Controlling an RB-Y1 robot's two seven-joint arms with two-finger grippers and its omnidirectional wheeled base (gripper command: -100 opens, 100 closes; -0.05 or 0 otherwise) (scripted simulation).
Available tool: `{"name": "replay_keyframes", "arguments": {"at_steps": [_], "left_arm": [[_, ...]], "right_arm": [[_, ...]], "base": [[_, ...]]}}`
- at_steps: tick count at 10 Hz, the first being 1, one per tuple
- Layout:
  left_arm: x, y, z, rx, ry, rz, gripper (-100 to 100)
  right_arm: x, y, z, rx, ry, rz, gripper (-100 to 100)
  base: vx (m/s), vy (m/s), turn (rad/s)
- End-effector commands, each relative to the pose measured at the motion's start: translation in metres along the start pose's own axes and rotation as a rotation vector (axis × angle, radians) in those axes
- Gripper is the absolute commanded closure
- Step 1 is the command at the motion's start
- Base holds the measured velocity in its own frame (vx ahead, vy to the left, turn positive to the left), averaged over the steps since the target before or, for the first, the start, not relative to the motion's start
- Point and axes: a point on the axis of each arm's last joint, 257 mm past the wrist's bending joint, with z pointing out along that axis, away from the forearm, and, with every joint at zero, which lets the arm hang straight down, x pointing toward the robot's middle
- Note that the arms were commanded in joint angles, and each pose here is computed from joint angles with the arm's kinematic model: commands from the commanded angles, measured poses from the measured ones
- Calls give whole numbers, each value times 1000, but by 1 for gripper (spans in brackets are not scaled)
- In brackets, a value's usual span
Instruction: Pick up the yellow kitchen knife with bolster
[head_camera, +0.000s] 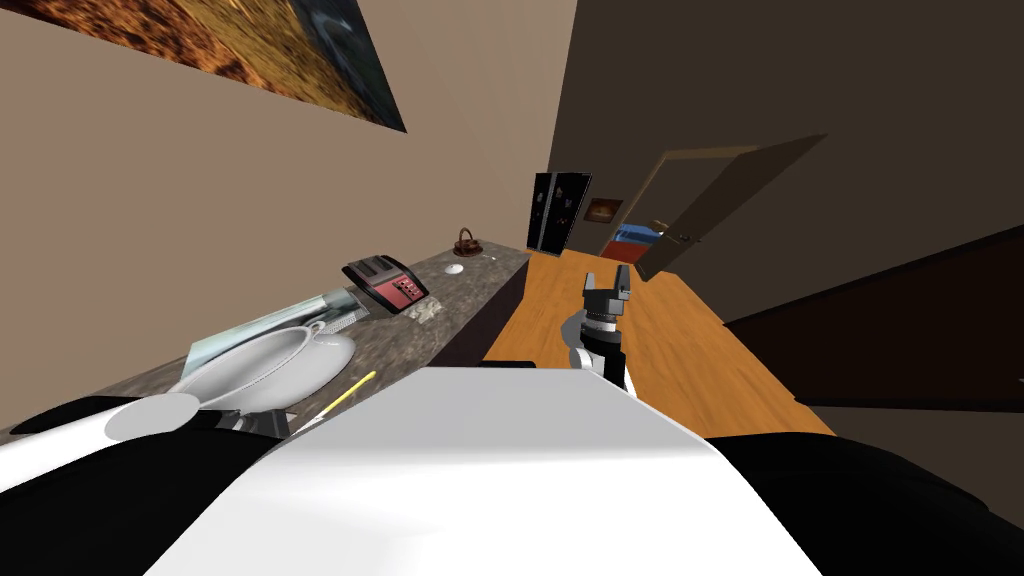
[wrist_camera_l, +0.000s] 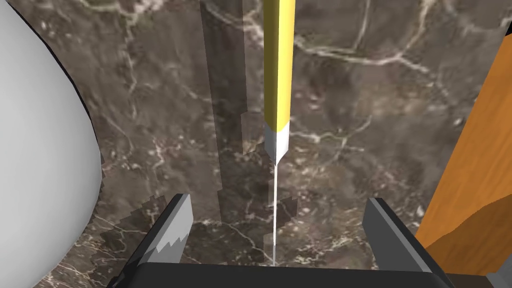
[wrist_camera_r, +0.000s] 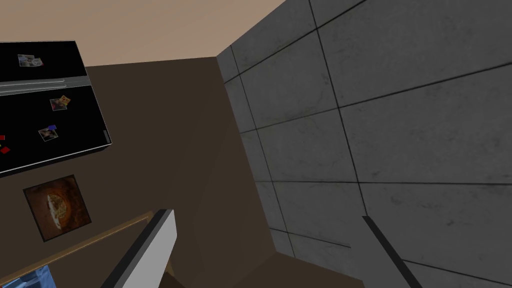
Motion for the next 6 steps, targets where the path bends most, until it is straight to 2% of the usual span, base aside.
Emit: {"name": "replay_keyframes", "arguments": {"at_steps": [1,3,4,5,6], "left_arm": [[0,-1,11,4,1,-4,-100],[-1,-1,21,8,1,-6,-100],[0,-1,18,5,1,-6,-100],[0,-2,19,7,1,-5,100],[0,-2,19,6,1,-6,100]], "right_arm": [[0,0,0,0,0,0,0],[0,0,0,0,0,0,0],[0,0,0,0,0,0,0],[0,0,0,0,0,0,0],[0,0,0,0,0,0,0]], "base": [[-13,-6,-19],[-20,-13,-13],[-9,-8,-1],[0,0,0],[0,0,0]]}}
